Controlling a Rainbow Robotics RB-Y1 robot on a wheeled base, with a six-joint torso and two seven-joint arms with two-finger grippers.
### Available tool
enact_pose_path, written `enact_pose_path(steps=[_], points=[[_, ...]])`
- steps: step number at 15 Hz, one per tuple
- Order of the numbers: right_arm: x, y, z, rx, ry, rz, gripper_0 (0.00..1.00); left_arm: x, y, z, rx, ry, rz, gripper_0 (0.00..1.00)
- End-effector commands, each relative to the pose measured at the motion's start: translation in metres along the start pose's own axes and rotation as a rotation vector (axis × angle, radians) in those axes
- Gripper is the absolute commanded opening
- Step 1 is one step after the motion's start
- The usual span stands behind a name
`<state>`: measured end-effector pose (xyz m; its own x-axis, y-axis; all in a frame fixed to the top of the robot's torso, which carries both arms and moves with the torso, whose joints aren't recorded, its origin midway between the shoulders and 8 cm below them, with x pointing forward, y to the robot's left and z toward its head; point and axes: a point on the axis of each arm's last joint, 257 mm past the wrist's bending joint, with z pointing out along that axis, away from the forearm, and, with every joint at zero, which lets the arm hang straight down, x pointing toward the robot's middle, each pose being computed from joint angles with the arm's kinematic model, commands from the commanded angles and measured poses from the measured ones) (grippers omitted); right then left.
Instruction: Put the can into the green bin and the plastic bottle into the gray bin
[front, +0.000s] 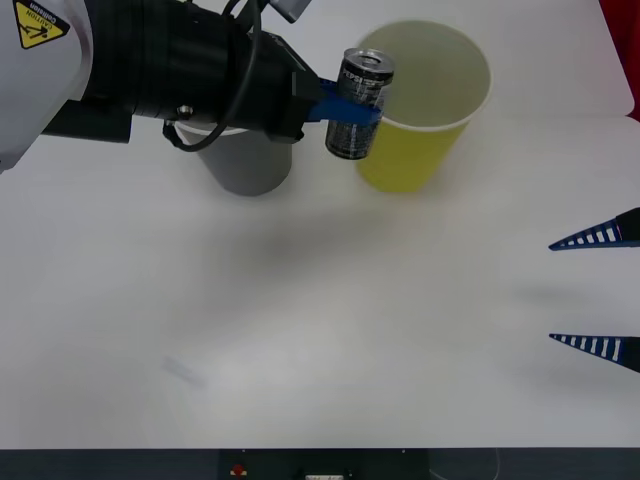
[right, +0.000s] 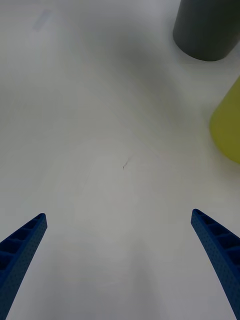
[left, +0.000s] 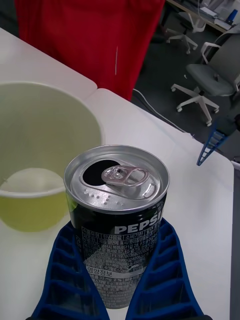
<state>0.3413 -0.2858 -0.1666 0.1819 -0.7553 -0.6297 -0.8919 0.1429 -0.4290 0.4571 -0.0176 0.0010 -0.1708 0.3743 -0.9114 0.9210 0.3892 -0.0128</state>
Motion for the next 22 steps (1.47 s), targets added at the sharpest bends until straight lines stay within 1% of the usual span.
enact_pose_path(steps=[1, 3, 4, 5, 6, 7, 8, 10, 11, 12, 15, 17, 19, 20, 21, 22], points=[[0.000, 0.000, 0.000, 0.000, 0.000, 0.000, 1.00, -0.025, 0.012, 0.014, -0.002, -0.007, -0.007, 0.00], [0.000, 0.000, 0.000, 0.000, 0.000, 0.000, 1.00, -0.037, 0.025, 0.029, -0.016, 0.007, -0.003, 0.00], [0.000, 0.000, 0.000, 0.000, 0.000, 0.000, 1.00, -0.043, 0.032, 0.035, -0.023, 0.010, -0.013, 0.00], [0.000, 0.000, 0.000, 0.000, 0.000, 0.000, 1.00, -0.050, 0.042, 0.044, -0.037, 0.010, -0.014, 0.00], [0.000, 0.000, 0.000, 0.000, 0.000, 0.000, 1.00, -0.056, 0.048, 0.051, -0.045, 0.005, -0.022, 0.00], [0.000, 0.000, 0.000, 0.000, 0.000, 0.000, 1.00, -0.060, 0.055, 0.060, -0.055, 0.002, -0.020, 0.00], [0.000, 0.000, 0.000, 0.000, 0.000, 0.000, 1.00, -0.066, 0.060, 0.071, -0.063, -0.011, -0.031, 0.00], [0.000, 0.000, 0.000, 0.000, 0.000, 0.000, 1.00, -0.070, 0.069, 0.085, -0.091, -0.023, -0.025, 0.00], [0.000, 0.000, 0.000, 0.000, 0.000, 0.000, 1.00, -0.072, 0.072, 0.093, -0.108, -0.025, -0.016, 0.00], [0.000, 0.000, 0.000, 0.000, 0.000, 0.000, 1.00, -0.072, 0.072, 0.100, -0.114, -0.027, -0.015, 0.00], [0.000, 0.000, 0.000, 0.000, 0.000, 0.000, 1.00, -0.068, 0.074, 0.112, -0.142, -0.041, 0.016, 0.00], [0.000, 0.000, 0.000, 0.000, 0.000, 0.000, 1.00, -0.067, 0.074, 0.114, -0.142, -0.039, 0.017, 0.00], [0.000, 0.000, 0.000, 0.000, 0.000, 0.000, 1.00, -0.067, 0.074, 0.113, -0.144, -0.037, 0.036, 0.00], [0.000, 0.000, 0.000, 0.000, 0.000, 0.000, 1.00, -0.067, 0.075, 0.113, -0.146, -0.038, 0.047, 0.49], [0.000, 0.000, 0.000, 0.000, 0.000, 0.000, 1.00, -0.068, 0.074, 0.113, -0.143, -0.041, 0.049, 0.94], [0.000, 0.000, 0.000, 0.000, 0.000, 0.000, 1.00, -0.069, 0.074, 0.113, -0.142, -0.043, 0.064, 1.00]])
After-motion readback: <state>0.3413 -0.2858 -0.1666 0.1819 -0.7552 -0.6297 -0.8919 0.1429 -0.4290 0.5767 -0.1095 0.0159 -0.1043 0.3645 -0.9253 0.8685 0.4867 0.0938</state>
